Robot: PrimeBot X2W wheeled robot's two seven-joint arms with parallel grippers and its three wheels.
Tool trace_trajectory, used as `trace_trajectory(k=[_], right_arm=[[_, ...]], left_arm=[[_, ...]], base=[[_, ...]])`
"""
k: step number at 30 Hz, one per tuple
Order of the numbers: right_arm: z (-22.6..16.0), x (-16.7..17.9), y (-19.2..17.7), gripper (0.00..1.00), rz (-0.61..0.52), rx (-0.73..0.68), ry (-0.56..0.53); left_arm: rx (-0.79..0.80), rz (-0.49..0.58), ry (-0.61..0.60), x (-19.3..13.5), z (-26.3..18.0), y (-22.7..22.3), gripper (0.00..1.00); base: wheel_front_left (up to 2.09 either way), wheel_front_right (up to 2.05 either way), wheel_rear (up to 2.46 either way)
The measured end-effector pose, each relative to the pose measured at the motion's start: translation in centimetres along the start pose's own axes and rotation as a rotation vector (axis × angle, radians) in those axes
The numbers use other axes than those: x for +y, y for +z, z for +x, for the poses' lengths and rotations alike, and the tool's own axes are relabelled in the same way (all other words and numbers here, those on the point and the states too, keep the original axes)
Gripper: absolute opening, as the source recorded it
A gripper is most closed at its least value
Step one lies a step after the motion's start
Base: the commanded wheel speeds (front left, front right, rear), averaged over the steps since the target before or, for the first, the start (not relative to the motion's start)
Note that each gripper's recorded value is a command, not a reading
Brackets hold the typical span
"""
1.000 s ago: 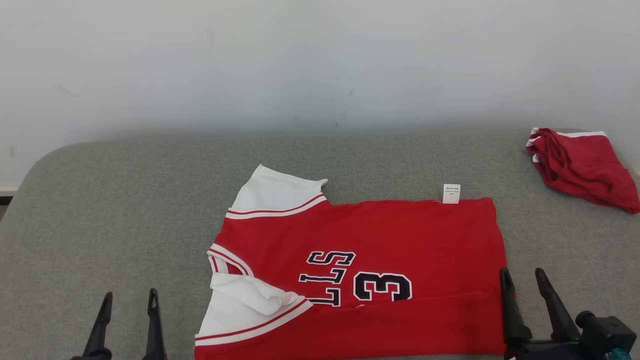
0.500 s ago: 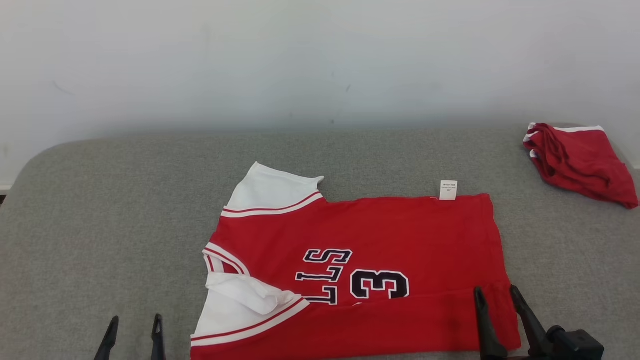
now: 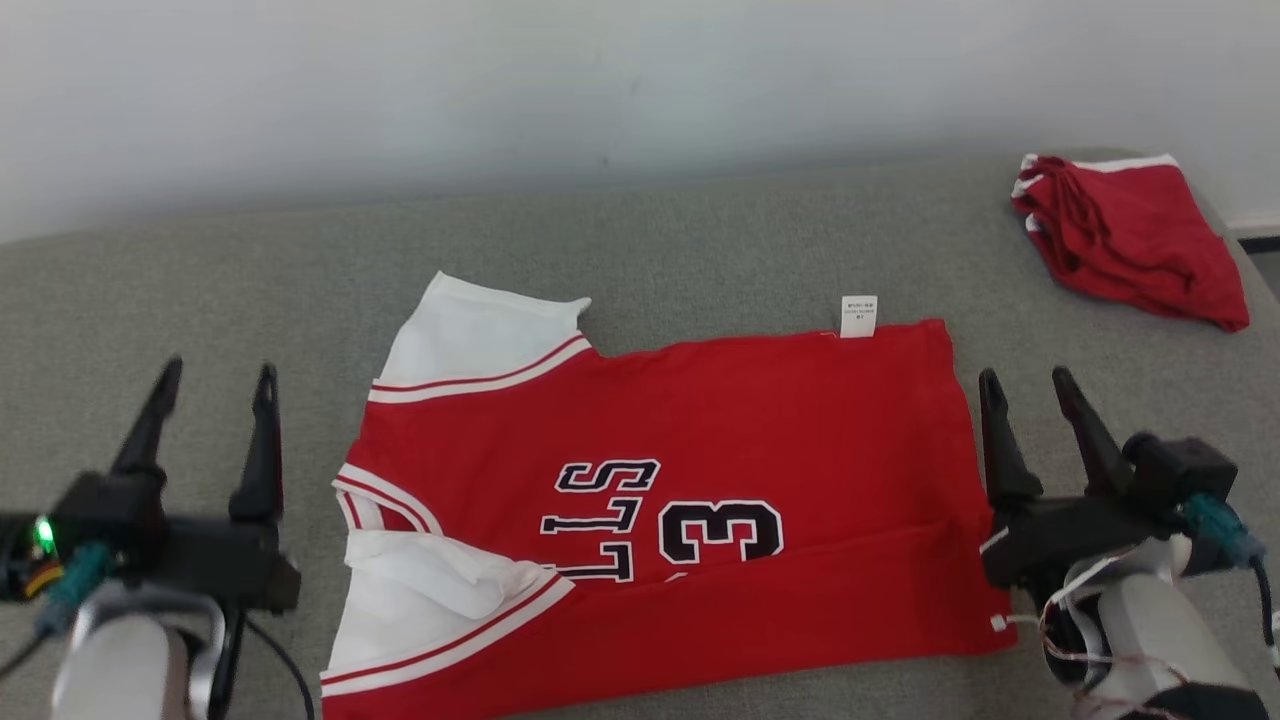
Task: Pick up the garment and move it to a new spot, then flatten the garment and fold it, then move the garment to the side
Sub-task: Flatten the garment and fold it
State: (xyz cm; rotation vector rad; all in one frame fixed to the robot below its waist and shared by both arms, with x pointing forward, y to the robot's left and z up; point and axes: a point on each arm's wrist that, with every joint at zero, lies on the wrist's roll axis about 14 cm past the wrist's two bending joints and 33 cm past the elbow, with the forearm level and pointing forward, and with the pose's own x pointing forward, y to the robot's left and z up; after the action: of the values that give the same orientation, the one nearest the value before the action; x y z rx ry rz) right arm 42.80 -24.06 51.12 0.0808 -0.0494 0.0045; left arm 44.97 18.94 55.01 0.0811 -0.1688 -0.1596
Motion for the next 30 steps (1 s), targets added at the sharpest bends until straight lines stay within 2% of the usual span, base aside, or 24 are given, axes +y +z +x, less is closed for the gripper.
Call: trace_trajectory(k=[5, 13, 21, 30], right_arm=[[3.9, -0.8, -0.3, 1.00, -0.005, 0.047, -0.011], [8.0, -1.9, -3.0, 1.00, -0.027, 0.165, -0.025], [10.1, -3.1, -5.3, 1.00, -0.082, 0.258, -0.031], [9.8, -3.6, -7.5, 1.00, -0.088, 0.348, -0.034]], left_arm=[[0.008, -0.001, -0.050, 0.2, 6.3, 0.8, 1.00], [0.181, -0.015, -0.175, -1.9, 12.9, -3.2, 1.00], [0.402, -0.027, -0.261, -4.6, 15.6, -10.1, 1.00], [0.542, -0.033, -0.309, -6.9, 17.0, -15.0, 1.00]], base=[[0.00, 0.00, 0.00], [0.00, 0.00, 0.00], [0.00, 0.00, 0.00], [0.00, 0.00, 0.00]])
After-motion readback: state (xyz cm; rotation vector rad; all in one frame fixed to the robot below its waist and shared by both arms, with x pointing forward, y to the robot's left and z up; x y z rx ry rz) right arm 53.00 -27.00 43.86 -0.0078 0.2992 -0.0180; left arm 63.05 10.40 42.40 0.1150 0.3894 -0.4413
